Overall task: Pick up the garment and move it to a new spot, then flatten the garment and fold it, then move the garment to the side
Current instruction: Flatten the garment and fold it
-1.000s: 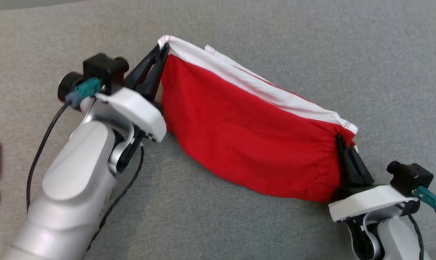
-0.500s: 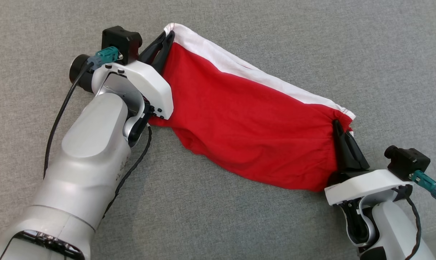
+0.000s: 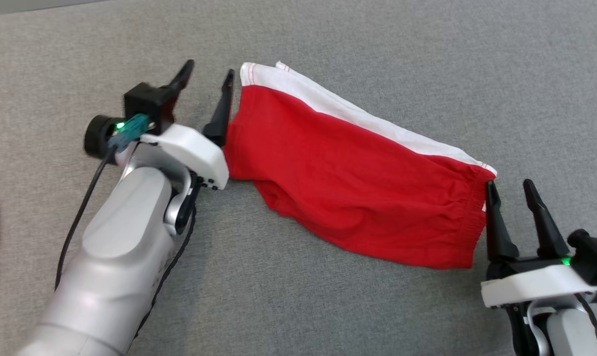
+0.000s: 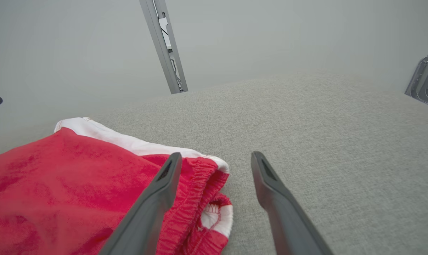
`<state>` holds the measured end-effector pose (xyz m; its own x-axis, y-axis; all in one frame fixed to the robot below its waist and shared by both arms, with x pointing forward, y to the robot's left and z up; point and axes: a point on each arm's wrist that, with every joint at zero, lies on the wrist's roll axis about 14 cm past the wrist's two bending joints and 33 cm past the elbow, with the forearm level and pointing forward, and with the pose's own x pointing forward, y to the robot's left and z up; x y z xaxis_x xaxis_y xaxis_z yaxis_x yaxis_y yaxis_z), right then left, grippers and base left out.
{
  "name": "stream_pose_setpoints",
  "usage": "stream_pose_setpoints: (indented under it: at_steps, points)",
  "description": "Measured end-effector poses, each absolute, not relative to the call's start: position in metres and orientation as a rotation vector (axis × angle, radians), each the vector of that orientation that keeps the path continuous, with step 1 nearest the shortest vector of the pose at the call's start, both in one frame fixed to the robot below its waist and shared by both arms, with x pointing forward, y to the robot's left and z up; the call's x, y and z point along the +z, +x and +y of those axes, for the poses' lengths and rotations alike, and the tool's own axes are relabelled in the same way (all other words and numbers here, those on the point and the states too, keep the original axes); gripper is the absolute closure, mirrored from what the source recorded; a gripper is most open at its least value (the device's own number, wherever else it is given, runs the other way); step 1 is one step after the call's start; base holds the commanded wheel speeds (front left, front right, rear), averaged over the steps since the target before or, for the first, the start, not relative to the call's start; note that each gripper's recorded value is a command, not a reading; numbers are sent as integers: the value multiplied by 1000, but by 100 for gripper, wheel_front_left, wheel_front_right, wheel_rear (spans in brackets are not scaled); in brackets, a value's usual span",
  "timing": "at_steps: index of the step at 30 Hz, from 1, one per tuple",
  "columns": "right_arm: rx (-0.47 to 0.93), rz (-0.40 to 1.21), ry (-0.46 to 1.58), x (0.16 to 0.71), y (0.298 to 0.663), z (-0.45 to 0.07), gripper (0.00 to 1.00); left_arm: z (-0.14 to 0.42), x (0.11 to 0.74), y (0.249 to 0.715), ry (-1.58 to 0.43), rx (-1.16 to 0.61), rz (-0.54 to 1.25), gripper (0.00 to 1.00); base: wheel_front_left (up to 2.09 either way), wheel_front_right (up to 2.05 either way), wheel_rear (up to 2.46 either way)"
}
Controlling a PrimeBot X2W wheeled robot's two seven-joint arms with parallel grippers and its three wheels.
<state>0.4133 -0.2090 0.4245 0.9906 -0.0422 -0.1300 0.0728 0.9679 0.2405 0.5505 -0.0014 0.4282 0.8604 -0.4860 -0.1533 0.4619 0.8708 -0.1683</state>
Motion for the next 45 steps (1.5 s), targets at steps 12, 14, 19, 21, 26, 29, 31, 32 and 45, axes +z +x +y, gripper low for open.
stream_pose_setpoints:
  at_steps: [12, 14, 19, 21, 26, 29, 31, 32, 45]
  points:
    - [-54, -16, 100, 478, 410, -220, 0, 106, 462, 501, -93, -165, 46, 0, 0, 0, 0]
    - [-59, -24, 89, 483, 408, -222, 0, 117, 467, 492, -75, -132, 32, 0, 0, 0, 0]
    - [-60, -30, 76, 488, 400, -222, 0, 130, 474, 466, -72, -86, 25, 0, 0, 0, 0]
    - [-60, -21, 75, 487, 396, -222, 0, 133, 476, 460, -72, -78, 30, 0, 0, 0, 0]
    - [-55, -19, 79, 486, 395, -220, 0, 134, 479, 455, -69, -85, 43, 0, 0, 0, 0]
    - [-59, -14, 86, 486, 395, -220, 0, 133, 480, 454, -66, -95, 48, 0, 0, 0, 0]
    - [-60, -14, 94, 485, 395, -220, 0, 132, 480, 454, -65, -103, 53, 0, 0, 0, 0]
    - [-61, -13, 97, 485, 395, -220, 0, 131, 480, 453, -63, -107, 59, 0, 0, 0, 0]
    - [-58, 7, 109, 474, 410, -219, 0, 62, 483, 495, -37, -384, 117, 0, 0, 0, 0]
